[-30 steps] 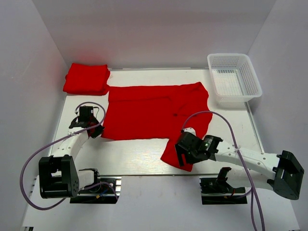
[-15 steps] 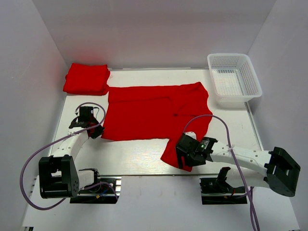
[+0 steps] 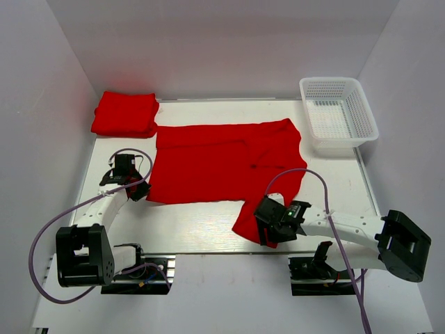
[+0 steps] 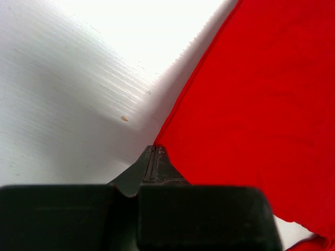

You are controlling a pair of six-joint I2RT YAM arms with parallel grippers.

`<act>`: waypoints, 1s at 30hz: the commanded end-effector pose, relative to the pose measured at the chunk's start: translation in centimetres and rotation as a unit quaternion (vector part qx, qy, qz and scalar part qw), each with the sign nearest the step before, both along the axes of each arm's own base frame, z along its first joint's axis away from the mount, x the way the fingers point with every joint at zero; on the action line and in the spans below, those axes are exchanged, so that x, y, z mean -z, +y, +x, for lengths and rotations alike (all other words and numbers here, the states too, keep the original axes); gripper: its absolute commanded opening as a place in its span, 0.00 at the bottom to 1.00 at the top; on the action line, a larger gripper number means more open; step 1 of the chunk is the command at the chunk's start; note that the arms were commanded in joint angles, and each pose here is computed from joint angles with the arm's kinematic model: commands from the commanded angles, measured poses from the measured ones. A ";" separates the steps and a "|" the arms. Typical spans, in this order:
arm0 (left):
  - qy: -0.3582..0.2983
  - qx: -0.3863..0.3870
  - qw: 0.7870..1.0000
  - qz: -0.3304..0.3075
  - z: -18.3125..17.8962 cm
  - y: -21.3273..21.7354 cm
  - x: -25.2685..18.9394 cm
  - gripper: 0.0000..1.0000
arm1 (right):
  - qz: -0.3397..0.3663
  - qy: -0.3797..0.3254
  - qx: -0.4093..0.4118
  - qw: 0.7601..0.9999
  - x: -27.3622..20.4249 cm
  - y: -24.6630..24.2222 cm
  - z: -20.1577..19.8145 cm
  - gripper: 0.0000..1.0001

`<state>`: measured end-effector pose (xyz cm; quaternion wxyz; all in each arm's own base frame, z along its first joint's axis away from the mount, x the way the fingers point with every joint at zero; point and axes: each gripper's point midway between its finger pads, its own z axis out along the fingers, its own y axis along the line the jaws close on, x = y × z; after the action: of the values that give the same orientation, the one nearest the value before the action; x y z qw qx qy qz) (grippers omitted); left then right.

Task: Fold and stack the t-shirts
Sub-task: Grap the side of the flattened tshirt closest away from the robot with both arms

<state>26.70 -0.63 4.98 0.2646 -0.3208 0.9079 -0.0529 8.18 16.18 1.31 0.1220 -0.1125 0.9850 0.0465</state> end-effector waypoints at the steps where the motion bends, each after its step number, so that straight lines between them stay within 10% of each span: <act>1: -0.021 0.007 1.000 -0.004 0.8 -0.3 -1.6 0.00 | 0.007 0.000 0.021 1.000 1.1 0.1 -0.1 0.69; 4: -0.021 0.007 1.000 -0.004 0.8 -0.3 -1.6 0.00 | 0.013 -0.011 0.025 1.000 0.7 0.3 0.4 0.31; 9: -0.032 0.007 0.999 -0.003 1.0 -0.3 -2.3 0.00 | 0.028 -0.028 0.028 0.999 -1.0 0.7 1.0 0.00; 30: -0.029 0.023 0.999 -0.036 4.0 -1.5 -4.0 0.00 | 0.036 -0.176 0.071 0.981 -7.6 0.8 11.3 0.00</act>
<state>29.64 -1.70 7.78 0.2693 -0.3113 0.9071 -0.0876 17.12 16.46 7.32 0.2653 -0.0351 0.9622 0.0496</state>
